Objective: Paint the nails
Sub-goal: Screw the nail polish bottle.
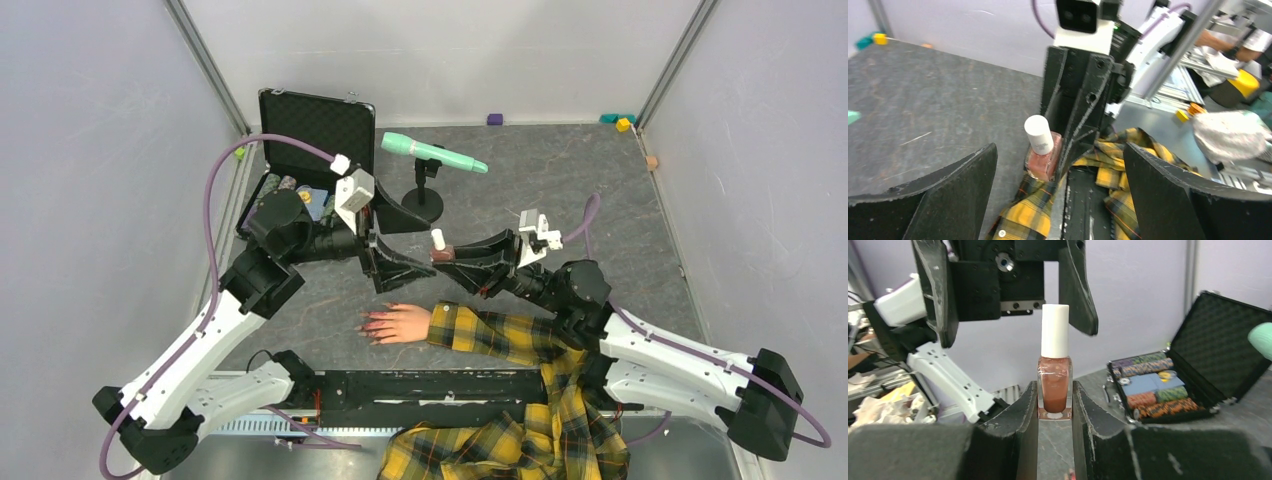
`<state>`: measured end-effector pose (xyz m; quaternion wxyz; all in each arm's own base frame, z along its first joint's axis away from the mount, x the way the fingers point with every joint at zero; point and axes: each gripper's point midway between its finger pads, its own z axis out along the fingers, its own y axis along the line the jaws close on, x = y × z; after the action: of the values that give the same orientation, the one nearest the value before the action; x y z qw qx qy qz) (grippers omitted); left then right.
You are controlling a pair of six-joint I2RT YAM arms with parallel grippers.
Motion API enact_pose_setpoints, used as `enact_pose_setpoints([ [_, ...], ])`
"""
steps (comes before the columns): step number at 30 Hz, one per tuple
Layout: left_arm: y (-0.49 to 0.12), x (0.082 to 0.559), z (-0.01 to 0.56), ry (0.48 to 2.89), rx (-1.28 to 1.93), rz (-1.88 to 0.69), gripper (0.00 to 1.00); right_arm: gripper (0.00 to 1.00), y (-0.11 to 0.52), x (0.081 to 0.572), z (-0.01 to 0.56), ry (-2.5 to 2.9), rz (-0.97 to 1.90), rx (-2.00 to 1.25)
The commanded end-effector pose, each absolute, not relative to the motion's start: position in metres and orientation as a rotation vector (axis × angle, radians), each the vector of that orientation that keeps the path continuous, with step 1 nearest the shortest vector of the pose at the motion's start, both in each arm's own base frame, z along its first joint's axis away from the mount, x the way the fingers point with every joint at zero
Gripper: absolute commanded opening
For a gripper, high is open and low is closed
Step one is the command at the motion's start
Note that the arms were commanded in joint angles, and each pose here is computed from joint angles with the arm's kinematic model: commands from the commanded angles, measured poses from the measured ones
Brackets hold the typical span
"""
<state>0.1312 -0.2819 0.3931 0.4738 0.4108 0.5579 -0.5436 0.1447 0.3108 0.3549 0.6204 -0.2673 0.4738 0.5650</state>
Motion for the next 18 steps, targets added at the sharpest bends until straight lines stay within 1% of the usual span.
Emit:
enact_pose_setpoints([
  [1, -0.273, 0.162, 0.393, 1.397, 0.882, -1.200, 1.00, 0.00, 0.305, 0.164, 0.364, 1.105, 1.176, -0.578],
  [7, -0.270, 0.176, 0.391, 1.408, 0.790, -1.185, 1.00, 0.00, 0.310, 0.178, 0.352, 1.164, 1.093, -0.575],
  [12, -0.278, 0.193, 0.376, 1.509, 0.724, -1.211, 1.00, 0.00, 0.312, 0.199, 0.333, 1.288, 0.864, -0.543],
  [15, -0.278, 0.205, 0.366, 1.570, 0.666, -1.190, 1.00, 0.00, 0.315, 0.204, 0.327, 1.327, 0.780, -0.544],
  [18, -0.275, 0.217, 0.356, 1.647, 0.617, -1.130, 0.96, 0.00, 0.318, 0.203, 0.326, 1.325, 0.731, -0.542],
])
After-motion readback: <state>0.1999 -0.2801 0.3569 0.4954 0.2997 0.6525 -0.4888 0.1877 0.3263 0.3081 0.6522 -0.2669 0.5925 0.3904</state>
